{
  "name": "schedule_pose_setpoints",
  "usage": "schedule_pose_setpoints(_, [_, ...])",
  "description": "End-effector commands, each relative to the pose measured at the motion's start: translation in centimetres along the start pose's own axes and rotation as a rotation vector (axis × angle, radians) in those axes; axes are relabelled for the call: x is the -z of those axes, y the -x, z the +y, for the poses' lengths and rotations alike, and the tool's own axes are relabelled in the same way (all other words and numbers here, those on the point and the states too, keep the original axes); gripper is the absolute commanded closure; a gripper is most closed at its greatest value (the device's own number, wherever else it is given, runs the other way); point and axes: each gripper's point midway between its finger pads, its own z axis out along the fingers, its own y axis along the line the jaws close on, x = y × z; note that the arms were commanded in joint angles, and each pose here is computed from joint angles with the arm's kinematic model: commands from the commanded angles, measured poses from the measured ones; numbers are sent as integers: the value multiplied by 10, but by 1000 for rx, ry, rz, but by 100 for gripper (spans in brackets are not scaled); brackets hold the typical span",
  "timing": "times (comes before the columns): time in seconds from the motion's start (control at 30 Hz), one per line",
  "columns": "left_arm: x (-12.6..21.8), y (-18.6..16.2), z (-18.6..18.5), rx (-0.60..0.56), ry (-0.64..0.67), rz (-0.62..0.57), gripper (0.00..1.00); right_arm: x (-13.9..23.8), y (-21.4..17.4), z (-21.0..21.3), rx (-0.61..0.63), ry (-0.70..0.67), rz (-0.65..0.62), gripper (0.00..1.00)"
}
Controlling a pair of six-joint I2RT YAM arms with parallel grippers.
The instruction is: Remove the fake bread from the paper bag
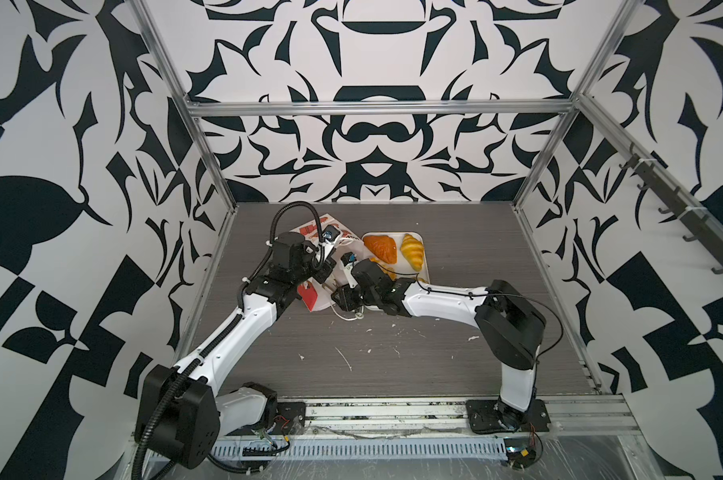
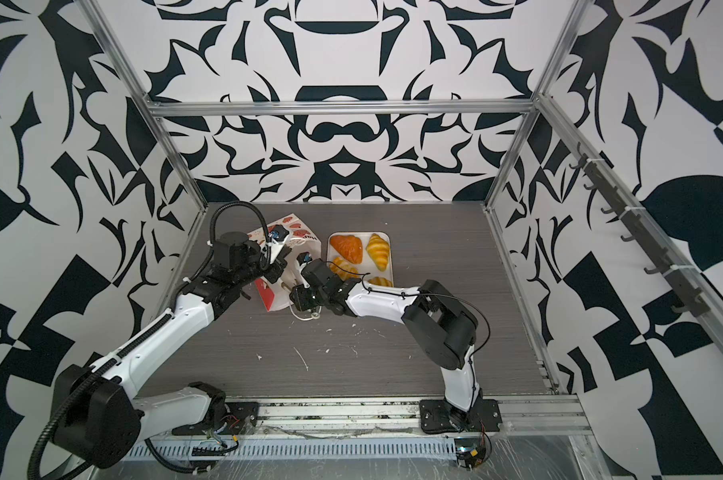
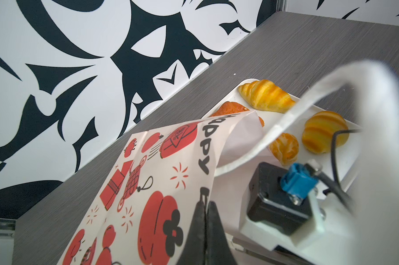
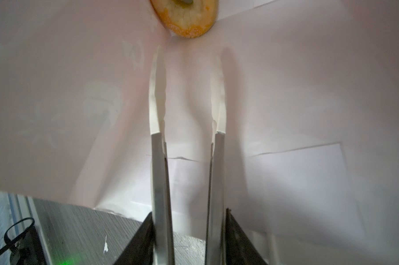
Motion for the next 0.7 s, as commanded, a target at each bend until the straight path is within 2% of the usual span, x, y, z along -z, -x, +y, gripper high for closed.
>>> schedule_pose_setpoints(0.0, [1, 6, -2, 12, -15, -43, 100, 11, 41, 26, -15, 78, -115, 53])
schedule_pose_setpoints(0.37, [-2, 11, -2, 8, -7, -10, 100, 5, 36, 29, -28, 112, -108, 53])
schedule_pose_setpoints(0.67, [-8, 20, -3, -54, 35, 121, 100, 2, 40, 34, -29, 179, -114, 55])
